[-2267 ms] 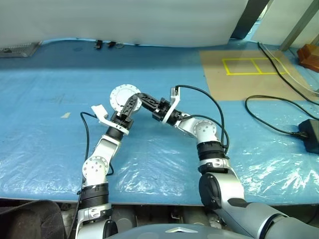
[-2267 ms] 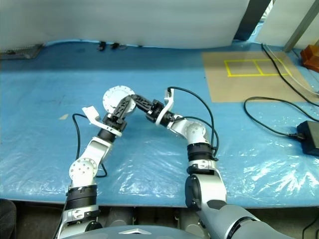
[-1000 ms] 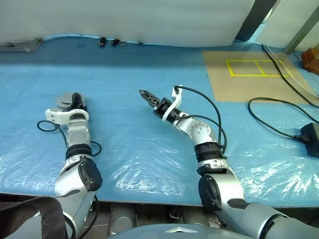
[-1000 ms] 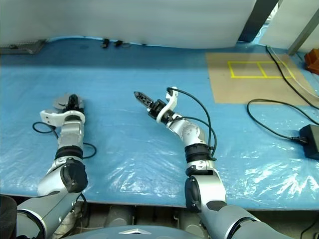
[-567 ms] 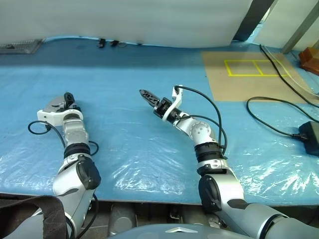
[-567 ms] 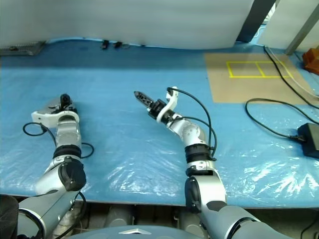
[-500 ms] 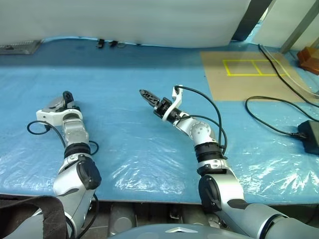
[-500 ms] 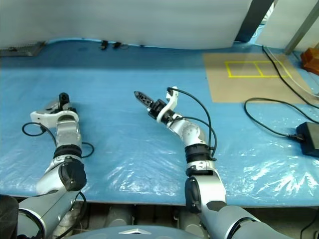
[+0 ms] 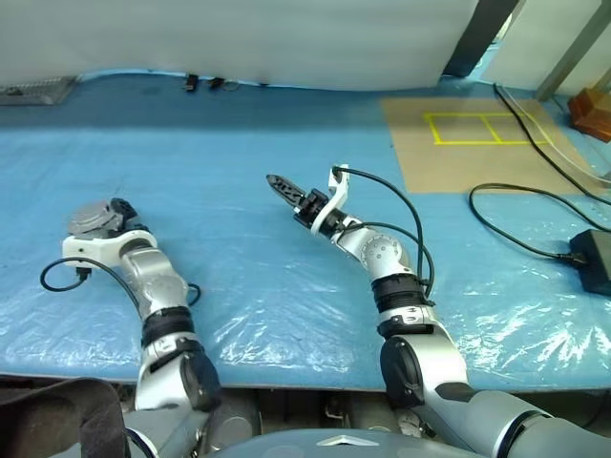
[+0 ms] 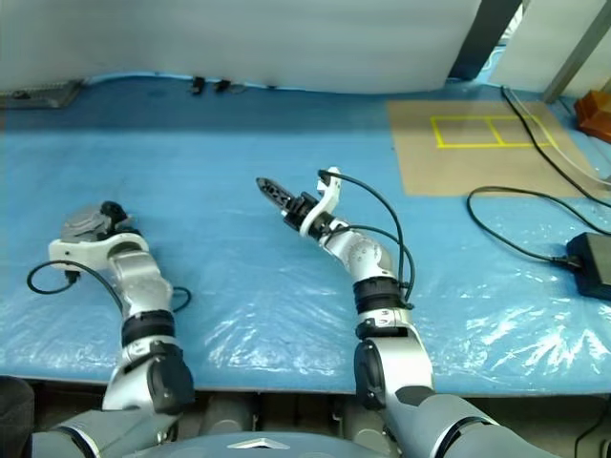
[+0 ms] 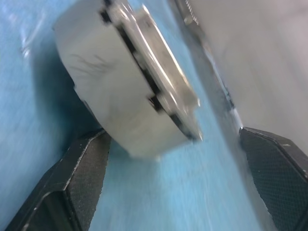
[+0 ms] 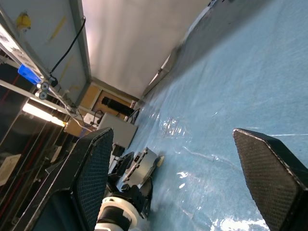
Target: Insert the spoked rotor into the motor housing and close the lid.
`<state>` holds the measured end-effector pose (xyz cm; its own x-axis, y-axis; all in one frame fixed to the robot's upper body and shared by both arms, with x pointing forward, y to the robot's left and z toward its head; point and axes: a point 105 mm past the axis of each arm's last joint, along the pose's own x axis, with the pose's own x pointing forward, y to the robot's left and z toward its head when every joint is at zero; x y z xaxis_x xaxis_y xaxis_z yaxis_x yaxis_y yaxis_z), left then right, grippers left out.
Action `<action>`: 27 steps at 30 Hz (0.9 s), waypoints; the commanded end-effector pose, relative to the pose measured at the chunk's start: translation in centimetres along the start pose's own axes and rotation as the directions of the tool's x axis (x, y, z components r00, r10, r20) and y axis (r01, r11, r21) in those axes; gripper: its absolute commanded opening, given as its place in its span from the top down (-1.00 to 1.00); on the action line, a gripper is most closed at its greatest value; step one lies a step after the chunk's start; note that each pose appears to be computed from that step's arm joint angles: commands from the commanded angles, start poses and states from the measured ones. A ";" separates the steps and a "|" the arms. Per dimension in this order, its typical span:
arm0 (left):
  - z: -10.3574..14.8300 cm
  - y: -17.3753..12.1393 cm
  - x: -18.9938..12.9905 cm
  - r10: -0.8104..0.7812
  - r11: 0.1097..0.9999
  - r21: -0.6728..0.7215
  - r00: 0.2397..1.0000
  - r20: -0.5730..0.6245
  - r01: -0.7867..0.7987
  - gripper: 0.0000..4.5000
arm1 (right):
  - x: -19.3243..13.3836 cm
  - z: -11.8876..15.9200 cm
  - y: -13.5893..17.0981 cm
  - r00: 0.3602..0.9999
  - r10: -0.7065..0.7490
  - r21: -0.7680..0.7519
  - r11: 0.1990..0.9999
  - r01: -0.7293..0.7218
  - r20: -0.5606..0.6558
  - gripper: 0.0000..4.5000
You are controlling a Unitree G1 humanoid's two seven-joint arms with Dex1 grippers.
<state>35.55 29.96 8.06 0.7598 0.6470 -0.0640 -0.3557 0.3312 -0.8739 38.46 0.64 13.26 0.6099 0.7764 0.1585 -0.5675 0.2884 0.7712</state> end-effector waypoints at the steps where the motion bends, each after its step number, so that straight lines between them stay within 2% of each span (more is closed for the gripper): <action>1: -3.0 -2.1 -2.3 -0.063 0.990 0.115 0.985 -0.163 0.083 -0.99 | 0.5 -0.2 0.9 0.999 0.039 -0.002 0.999 -0.039 0.011 -0.84; 6: -5.3 -3.0 -5.7 -0.103 0.952 0.239 0.933 -0.346 0.194 -0.99 | 0.6 -0.3 0.8 0.999 0.036 -0.026 0.999 -0.036 0.005 -0.84; 8: -5.7 -4.5 -6.7 -0.220 0.892 0.282 0.884 -0.413 0.354 -0.99 | 0.4 -0.3 0.7 0.999 0.032 -0.078 0.996 -0.032 0.001 -0.84; 10: -5.6 -6.1 -7.6 -0.360 0.787 0.318 0.812 -0.459 0.529 -0.99 | 0.2 -0.4 0.8 0.999 0.036 -0.153 0.988 -0.038 -0.015 -0.84; 13: -5.7 -6.8 -8.2 -0.487 0.620 0.365 0.705 -0.515 0.694 -0.99 | -0.2 -1.1 1.0 0.997 0.040 -0.274 0.960 -0.057 -0.067 -0.84; 15: -6.8 -5.7 -8.9 -0.524 0.391 0.435 0.585 -0.619 0.811 -0.99 | -0.8 -1.9 1.2 0.991 0.040 -0.391 0.916 -0.087 -0.127 -0.84; 17: -7.0 -5.4 -9.7 -0.561 0.257 0.413 0.483 -0.672 0.874 -0.99 | -1.4 -2.2 1.2 0.985 0.024 -0.487 0.867 -0.105 -0.170 -0.84; 20: -6.2 -6.7 -11.0 -0.659 0.150 0.302 0.323 -0.680 0.942 -0.99 | -2.7 -1.9 1.2 0.978 0.020 -0.589 0.796 -0.140 -0.205 -0.84; 22: -6.1 -6.6 -11.9 -0.664 0.029 0.262 0.215 -0.716 0.965 -1.00 | -3.8 -1.8 1.1 0.971 0.010 -0.665 0.727 -0.171 -0.239 -1.00; 23: -6.1 -6.3 -11.9 -0.656 -0.014 0.261 0.189 -0.731 0.965 -1.00 | -4.2 -2.0 1.1 0.966 0.004 -0.696 0.693 -0.190 -0.260 -1.00; 25: -5.9 -6.1 -11.8 -0.658 -0.043 0.251 0.162 -0.735 0.967 -1.00 | -5.0 -2.2 0.8 0.958 -0.016 -0.759 0.614 -0.217 -0.286 -1.00; 27: -5.7 -6.1 -11.5 -0.667 -0.048 0.250 0.155 -0.729 0.967 -1.00 | -5.6 -2.1 0.7 0.960 -0.016 -0.777 0.591 -0.217 -0.280 -1.00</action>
<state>32.02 16.27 10.35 0.7685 -0.6135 0.1819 0.6133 0.7872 0.0638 34.03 -3.04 9.96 0.4671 0.8794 -0.0914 -0.8826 0.4700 0.0114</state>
